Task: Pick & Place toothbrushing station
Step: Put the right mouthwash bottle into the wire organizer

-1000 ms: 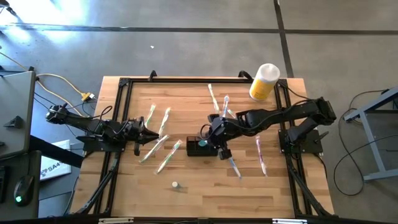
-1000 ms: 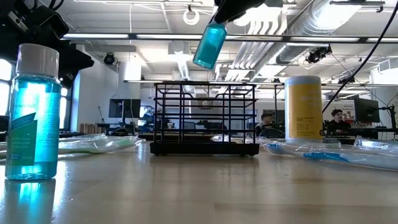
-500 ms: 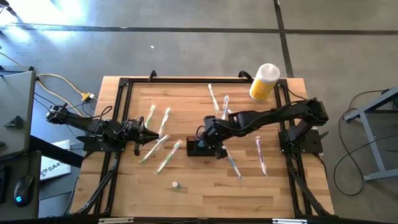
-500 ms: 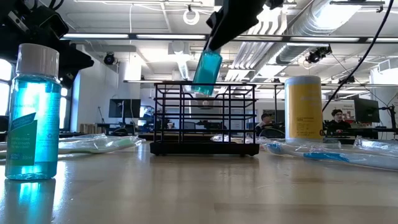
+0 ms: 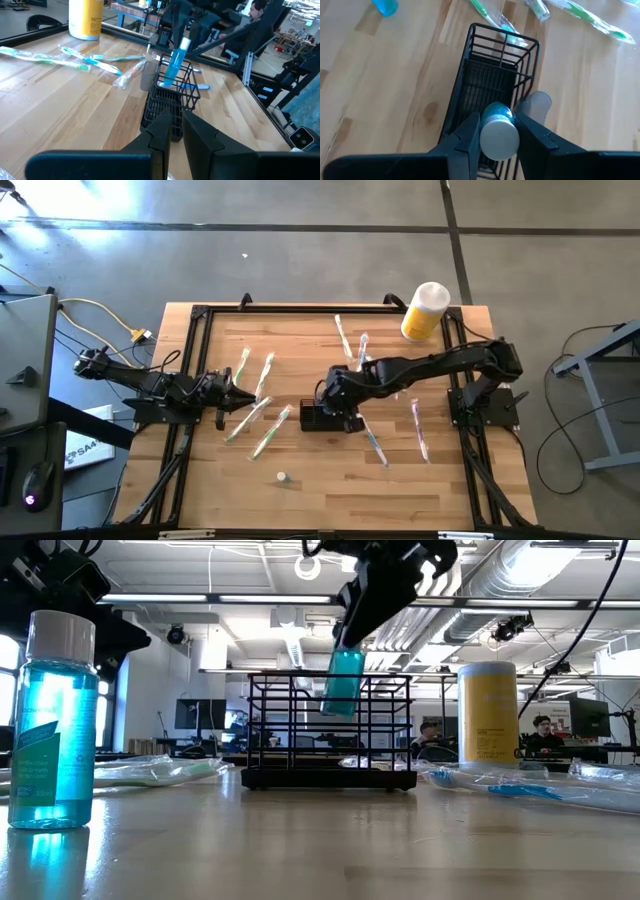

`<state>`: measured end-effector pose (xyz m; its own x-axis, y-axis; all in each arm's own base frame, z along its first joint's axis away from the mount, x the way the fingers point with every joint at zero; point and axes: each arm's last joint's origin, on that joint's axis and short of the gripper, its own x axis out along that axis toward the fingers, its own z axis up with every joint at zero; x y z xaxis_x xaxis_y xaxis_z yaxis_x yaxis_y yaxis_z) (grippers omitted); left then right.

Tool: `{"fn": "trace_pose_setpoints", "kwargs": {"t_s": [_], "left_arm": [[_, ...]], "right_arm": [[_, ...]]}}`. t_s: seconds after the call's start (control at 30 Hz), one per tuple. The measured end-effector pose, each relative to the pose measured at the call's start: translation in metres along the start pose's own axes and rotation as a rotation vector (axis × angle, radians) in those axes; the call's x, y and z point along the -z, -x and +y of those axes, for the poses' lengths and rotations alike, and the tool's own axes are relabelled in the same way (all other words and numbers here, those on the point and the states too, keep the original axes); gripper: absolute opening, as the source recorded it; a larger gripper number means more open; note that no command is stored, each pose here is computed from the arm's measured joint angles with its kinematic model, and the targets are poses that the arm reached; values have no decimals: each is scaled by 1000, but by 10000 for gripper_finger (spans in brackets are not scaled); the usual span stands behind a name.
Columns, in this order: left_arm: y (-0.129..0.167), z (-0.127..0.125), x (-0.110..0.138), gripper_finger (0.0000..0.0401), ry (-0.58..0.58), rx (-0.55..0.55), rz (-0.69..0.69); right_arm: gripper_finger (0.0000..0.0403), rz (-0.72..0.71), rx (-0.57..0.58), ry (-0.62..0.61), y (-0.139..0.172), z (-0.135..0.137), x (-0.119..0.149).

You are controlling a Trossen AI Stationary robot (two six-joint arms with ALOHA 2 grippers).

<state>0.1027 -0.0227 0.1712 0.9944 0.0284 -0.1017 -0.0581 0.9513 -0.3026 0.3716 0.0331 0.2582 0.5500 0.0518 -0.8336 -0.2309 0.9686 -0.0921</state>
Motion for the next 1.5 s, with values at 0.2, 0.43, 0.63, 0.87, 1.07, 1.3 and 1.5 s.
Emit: {"fn": "trace_pose_setpoints", "kwargs": {"t_s": [0.2, 0.43, 0.63, 0.87, 1.07, 1.3, 1.5], "left_arm": [[0, 0, 0, 47, -2, 1, 6], [0, 0, 0, 47, -1, 0, 5], [0, 0, 0, 47, -1, 0, 5], [0, 0, 0, 47, 0, 0, 4], [0, 0, 0, 47, 0, 0, 4], [0, 0, 0, 47, 2, 0, 4], [0, 0, 0, 47, 1, -3, 4]], "right_arm": [[89, 39, -15, -18, -13, 1, 3], [89, 79, -42, -34, -31, -1, 7], [89, 104, -44, -51, -38, -3, 10], [89, 89, -61, -51, -38, -2, 9], [89, 67, -108, -36, -38, -1, 7], [89, 59, -111, -40, -42, -6, 7], [89, 67, -125, -46, -55, -12, 10]]}}
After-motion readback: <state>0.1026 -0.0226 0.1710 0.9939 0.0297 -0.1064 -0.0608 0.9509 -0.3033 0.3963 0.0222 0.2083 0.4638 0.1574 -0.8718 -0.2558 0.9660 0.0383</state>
